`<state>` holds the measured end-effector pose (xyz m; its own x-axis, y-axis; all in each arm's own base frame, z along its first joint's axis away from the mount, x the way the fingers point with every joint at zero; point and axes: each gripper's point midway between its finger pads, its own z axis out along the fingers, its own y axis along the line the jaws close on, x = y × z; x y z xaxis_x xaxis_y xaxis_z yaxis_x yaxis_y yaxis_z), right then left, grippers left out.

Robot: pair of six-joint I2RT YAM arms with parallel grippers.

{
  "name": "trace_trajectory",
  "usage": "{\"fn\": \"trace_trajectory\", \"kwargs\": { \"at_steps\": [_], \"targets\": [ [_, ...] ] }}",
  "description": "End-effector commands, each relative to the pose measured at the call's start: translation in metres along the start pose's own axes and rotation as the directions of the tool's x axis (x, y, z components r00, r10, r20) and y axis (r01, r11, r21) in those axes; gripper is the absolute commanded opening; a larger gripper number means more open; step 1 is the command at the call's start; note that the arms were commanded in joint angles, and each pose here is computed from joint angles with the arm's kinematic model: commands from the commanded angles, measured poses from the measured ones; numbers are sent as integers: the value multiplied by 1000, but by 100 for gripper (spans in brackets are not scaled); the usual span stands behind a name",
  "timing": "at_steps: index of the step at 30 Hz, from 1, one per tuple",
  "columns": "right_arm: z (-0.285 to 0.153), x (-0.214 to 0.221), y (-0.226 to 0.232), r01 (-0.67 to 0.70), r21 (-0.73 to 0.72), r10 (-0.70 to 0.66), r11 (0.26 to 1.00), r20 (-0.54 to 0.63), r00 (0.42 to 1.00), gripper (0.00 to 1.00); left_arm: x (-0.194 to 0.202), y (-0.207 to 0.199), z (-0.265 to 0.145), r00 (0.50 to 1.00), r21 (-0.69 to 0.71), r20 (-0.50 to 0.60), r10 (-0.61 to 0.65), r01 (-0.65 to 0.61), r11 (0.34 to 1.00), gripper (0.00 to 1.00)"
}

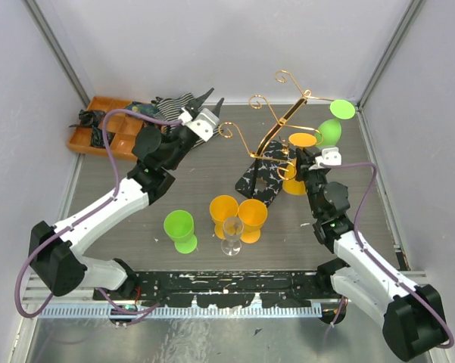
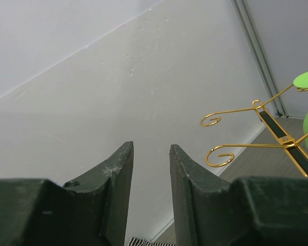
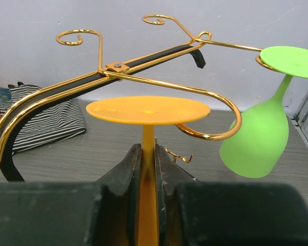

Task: Place the wine glass upside down on the wine glass rack

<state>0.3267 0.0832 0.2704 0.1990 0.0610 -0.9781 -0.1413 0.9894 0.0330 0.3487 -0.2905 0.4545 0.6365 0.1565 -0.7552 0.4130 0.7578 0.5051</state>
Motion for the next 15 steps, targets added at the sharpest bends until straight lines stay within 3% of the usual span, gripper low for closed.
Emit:
{"fn": "trace_trajectory", "kwargs": {
  "at_steps": [1, 15],
  "targets": [
    [11, -24, 0, -32, 9, 31, 999, 109, 994, 1, -3, 7, 4, 1000, -33, 31, -3, 4, 999, 41],
    [39, -12, -16, -39, 42, 34, 998, 111, 993, 1, 10, 12, 8, 1000, -54, 13, 1, 0, 999, 41]
  ]
}}
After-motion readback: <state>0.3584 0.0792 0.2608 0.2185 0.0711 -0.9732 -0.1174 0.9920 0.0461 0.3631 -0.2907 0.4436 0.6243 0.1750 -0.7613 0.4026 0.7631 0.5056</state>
